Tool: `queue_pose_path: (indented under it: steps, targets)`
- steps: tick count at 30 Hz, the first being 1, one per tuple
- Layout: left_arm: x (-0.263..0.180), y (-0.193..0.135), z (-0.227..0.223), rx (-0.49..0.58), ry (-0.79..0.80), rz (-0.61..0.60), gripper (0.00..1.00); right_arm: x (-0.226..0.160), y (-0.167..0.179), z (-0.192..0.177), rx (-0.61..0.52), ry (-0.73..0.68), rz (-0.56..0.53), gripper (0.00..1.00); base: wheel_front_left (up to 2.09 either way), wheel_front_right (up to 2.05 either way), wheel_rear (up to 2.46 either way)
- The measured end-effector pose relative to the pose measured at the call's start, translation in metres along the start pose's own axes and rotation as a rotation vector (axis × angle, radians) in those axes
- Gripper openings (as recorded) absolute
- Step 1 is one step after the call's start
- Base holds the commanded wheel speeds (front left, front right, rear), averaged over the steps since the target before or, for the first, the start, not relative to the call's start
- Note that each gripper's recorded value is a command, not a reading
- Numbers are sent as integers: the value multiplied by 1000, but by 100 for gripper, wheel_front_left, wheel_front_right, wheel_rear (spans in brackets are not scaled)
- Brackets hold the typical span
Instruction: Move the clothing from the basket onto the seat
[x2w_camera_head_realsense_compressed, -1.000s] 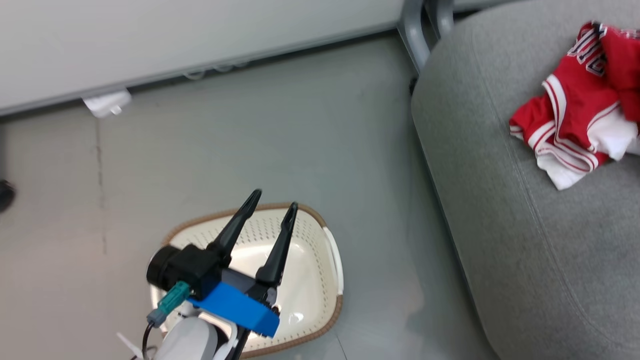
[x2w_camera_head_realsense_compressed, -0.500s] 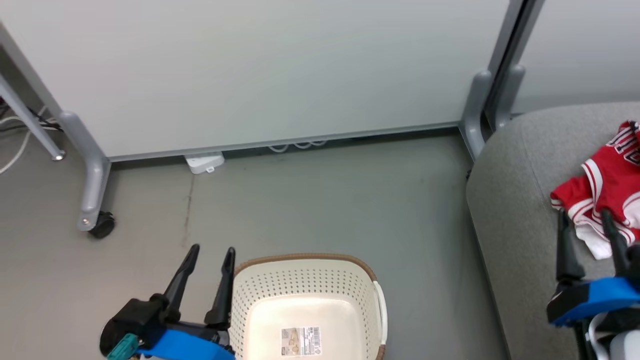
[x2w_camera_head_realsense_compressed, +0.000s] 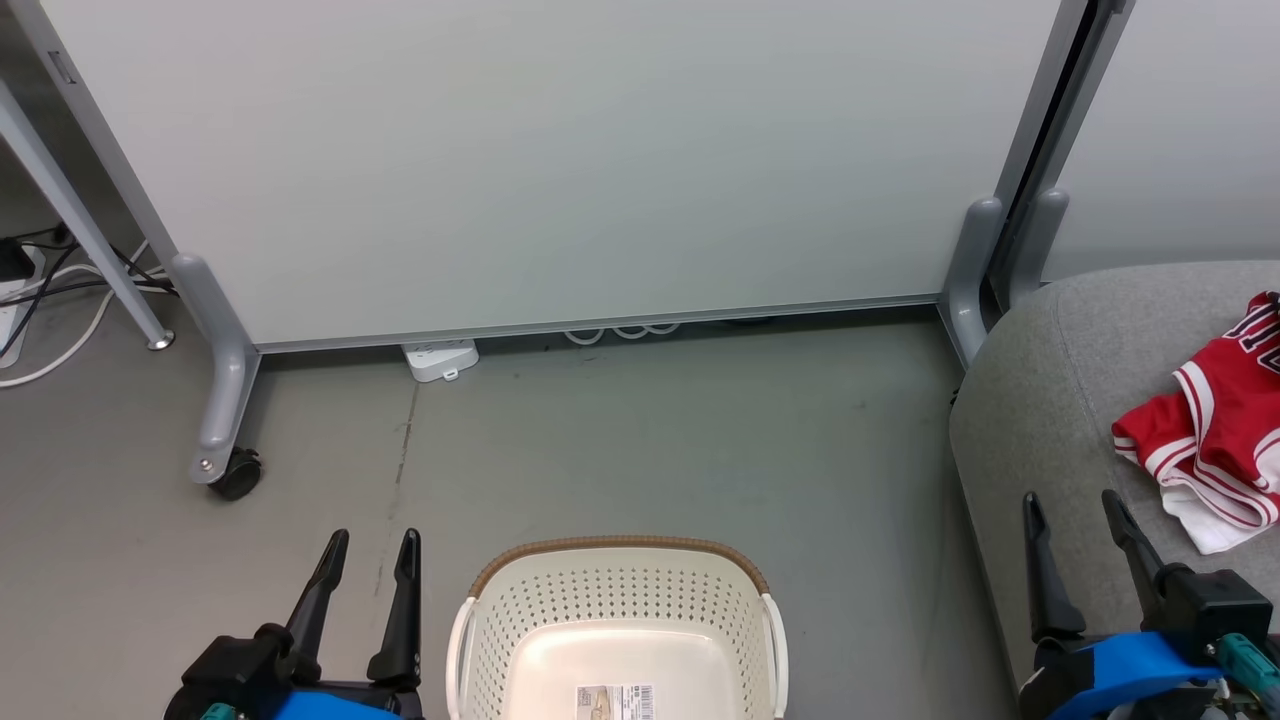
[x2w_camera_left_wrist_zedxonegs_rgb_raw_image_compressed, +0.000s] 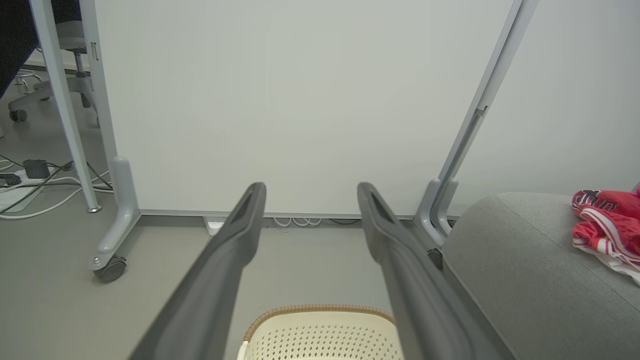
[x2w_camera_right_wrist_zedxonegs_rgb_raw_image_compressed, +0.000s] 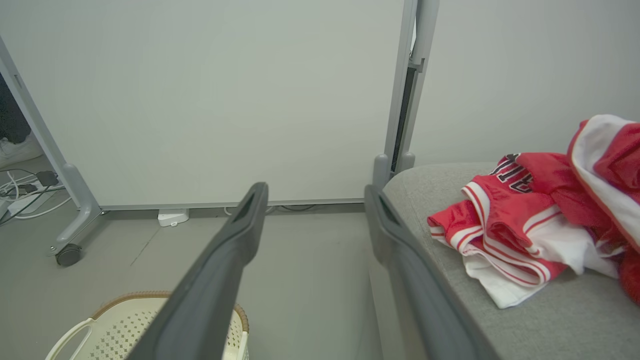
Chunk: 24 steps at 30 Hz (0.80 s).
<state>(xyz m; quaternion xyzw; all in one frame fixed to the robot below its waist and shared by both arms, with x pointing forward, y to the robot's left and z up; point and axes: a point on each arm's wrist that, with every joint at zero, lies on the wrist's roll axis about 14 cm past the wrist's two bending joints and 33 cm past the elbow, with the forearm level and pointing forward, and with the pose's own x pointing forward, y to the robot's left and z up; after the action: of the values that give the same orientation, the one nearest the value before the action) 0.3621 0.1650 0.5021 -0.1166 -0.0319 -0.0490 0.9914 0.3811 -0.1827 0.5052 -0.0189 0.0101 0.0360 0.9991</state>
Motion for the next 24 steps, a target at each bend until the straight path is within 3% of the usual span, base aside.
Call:
queue_pose_path:
  steps: [21,22,24]
  targets:
    - [-2,1,-11,-15,35,6,100,-5,11,-4,27,13,27,100,0,0,0]
    - [-2,1,-13,-18,39,6,0,-5,11,-5,27,15,27,0,0,0,0]
    - [-5,2,-20,-24,61,14,0,-7,11,-12,30,36,26,0,0,0,0]
